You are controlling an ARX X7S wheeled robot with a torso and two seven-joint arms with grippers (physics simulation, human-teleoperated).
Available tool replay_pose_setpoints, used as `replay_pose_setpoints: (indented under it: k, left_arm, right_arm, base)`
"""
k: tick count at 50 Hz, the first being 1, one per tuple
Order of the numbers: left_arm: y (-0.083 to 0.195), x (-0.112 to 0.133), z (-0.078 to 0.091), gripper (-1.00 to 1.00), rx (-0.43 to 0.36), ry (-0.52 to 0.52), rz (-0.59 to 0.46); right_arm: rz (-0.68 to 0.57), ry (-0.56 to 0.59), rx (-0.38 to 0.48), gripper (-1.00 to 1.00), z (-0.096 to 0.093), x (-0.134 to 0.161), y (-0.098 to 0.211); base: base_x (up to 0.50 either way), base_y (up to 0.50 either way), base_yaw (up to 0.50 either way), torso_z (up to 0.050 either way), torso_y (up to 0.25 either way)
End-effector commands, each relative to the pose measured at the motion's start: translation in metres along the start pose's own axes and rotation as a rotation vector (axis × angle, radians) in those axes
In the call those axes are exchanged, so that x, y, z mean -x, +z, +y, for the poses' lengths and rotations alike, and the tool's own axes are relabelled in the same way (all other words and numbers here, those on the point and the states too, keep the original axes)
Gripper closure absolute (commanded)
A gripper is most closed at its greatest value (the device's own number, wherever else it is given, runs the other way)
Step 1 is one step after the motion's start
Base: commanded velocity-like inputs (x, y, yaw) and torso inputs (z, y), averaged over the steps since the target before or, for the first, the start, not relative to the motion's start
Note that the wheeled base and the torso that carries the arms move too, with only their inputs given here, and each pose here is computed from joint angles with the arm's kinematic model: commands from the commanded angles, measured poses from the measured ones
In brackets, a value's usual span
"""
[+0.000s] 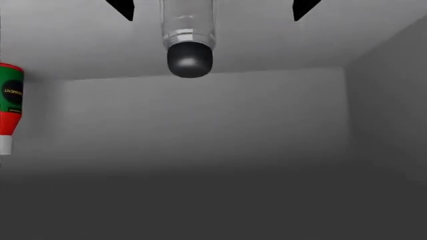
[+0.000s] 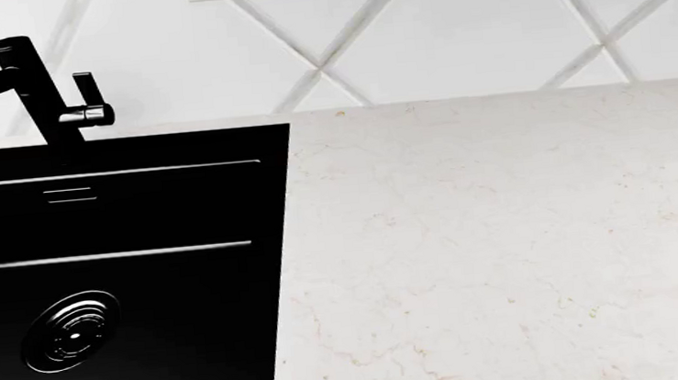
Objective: Pick and place the shaker into the drawer. Then close the cabinet.
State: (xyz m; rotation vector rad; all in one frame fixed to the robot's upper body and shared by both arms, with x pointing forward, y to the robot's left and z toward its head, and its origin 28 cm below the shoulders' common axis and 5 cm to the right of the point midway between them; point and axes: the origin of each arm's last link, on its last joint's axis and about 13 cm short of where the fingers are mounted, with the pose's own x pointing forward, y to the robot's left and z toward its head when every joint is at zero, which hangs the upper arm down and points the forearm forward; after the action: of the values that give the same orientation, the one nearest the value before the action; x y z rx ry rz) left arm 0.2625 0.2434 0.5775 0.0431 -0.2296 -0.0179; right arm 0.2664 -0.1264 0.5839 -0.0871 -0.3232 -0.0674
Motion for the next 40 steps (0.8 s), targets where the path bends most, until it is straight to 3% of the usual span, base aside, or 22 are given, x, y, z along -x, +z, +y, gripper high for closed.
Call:
replay_pose_setpoints:
  k: [1, 18, 40]
  left_arm:
    - [-0.009, -0.012, -0.003, -1.0, 0.005, -0.024, 0.039]
    - [-0.039, -0.041, -0.003, -1.0, 0.023, -0.022, 0.1]
    - [-0.054, -0.053, -0.009, -1.0, 0.011, -0.051, 0.103]
  right_arm:
    - [0.005, 0.004, 0.001, 1.0, -0.001, -0.003, -0.002]
    - [0.026, 0.016, 0.009, 1.0, 0.003, -0.012, -0.011]
    - [0.043, 0.016, 0.011, 1.0, 0.002, -0.019, -0.018]
  base:
    - [0.0, 0.0, 0.0, 0.0, 0.0]
    - [0.0, 0.0, 0.0, 0.0, 0.0]
    - [0.0, 0.0, 0.0, 0.0, 0.0]
